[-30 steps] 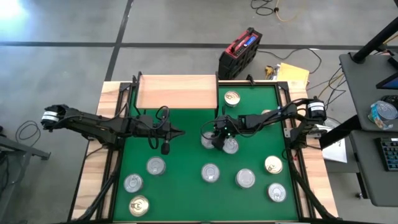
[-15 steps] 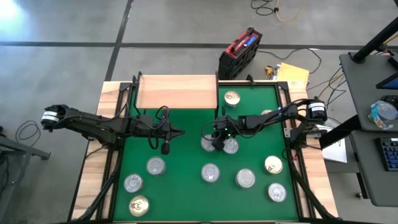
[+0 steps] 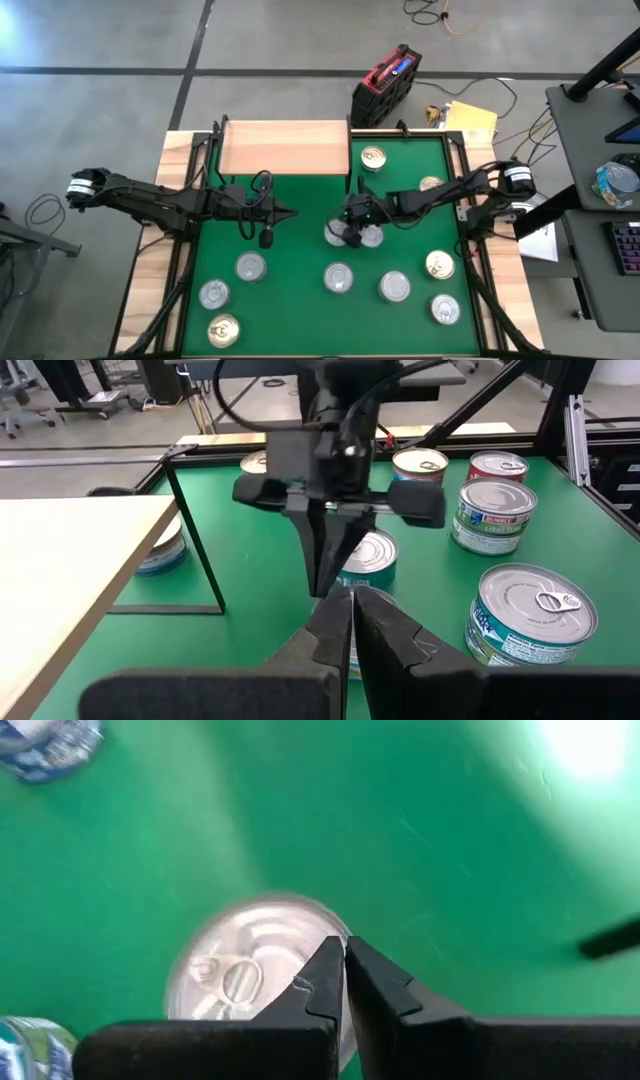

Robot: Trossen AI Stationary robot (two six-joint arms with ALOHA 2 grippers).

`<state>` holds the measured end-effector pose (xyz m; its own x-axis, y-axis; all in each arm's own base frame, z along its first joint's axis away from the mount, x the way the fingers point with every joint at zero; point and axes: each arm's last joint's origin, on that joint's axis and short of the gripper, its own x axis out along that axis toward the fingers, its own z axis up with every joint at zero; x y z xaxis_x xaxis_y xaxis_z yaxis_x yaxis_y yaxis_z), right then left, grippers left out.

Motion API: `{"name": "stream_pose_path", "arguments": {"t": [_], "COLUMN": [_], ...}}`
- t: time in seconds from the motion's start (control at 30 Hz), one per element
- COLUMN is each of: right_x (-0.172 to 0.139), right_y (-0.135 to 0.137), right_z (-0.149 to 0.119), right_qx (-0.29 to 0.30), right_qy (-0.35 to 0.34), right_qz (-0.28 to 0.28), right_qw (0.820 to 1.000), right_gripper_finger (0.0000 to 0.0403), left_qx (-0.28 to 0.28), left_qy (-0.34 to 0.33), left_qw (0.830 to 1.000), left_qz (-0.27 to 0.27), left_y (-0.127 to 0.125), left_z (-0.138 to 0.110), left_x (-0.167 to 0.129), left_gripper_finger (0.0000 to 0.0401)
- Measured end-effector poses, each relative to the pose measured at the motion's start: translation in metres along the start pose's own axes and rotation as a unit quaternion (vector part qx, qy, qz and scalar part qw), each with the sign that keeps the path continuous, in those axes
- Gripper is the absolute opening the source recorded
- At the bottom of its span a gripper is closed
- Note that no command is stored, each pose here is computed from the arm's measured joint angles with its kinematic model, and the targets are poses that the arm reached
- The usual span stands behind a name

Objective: Stack canned seafood by type on shelf
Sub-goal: Put the top right blue tuna can on the shelf

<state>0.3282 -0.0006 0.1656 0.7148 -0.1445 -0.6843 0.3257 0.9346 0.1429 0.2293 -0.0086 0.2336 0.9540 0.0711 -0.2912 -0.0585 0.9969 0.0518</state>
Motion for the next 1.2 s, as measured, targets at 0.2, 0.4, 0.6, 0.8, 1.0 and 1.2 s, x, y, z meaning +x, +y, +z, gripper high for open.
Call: {"name": "stream_pose_path", "arguments": {"t": [0.2, 0.4, 0.6, 0.8, 1.0, 1.2], "right_x": [-0.005, -0.004, -0.001, 0.003, 0.014, 0.027], "right_y": [0.017, 0.006, -0.011, -0.015, -0.016, -0.017], "right_z": [0.010, 0.006, 0.003, 0.001, -0.006, -0.011], "right_qx": [-0.027, 0.012, 0.063, 0.048, 0.027, 0.023], "right_qy": [-0.019, 0.013, 0.054, 0.066, 0.082, 0.083], "right_qz": [0.002, -0.036, 0.002, 0.019, 0.018, 0.025], "right_qw": [0.999, 0.999, 0.997, 0.996, 0.996, 0.996], "right_gripper_finger": [0.0008, 0.0015, 0.0073, 0.0192, 0.0266, 0.0248], "left_qx": [0.000, 0.000, 0.000, 0.000, 0.002, 0.002], "left_qy": [0.000, 0.000, 0.000, 0.000, 0.000, 0.000], "left_qw": [1.000, 1.000, 1.000, 1.000, 1.000, 1.000], "left_qz": [0.000, 0.000, 0.000, 0.000, 0.000, 0.000], "left_y": [0.000, 0.000, 0.000, 0.000, 0.000, 0.000], "left_z": [0.000, 0.000, 0.000, 0.000, 0.000, 0.000], "left_x": [0.000, 0.000, 0.000, 0.000, 0.000, 0.000], "left_gripper_finger": [0.0000, 0.0000, 0.0000, 0.0000, 0.0000, 0.0000]}}
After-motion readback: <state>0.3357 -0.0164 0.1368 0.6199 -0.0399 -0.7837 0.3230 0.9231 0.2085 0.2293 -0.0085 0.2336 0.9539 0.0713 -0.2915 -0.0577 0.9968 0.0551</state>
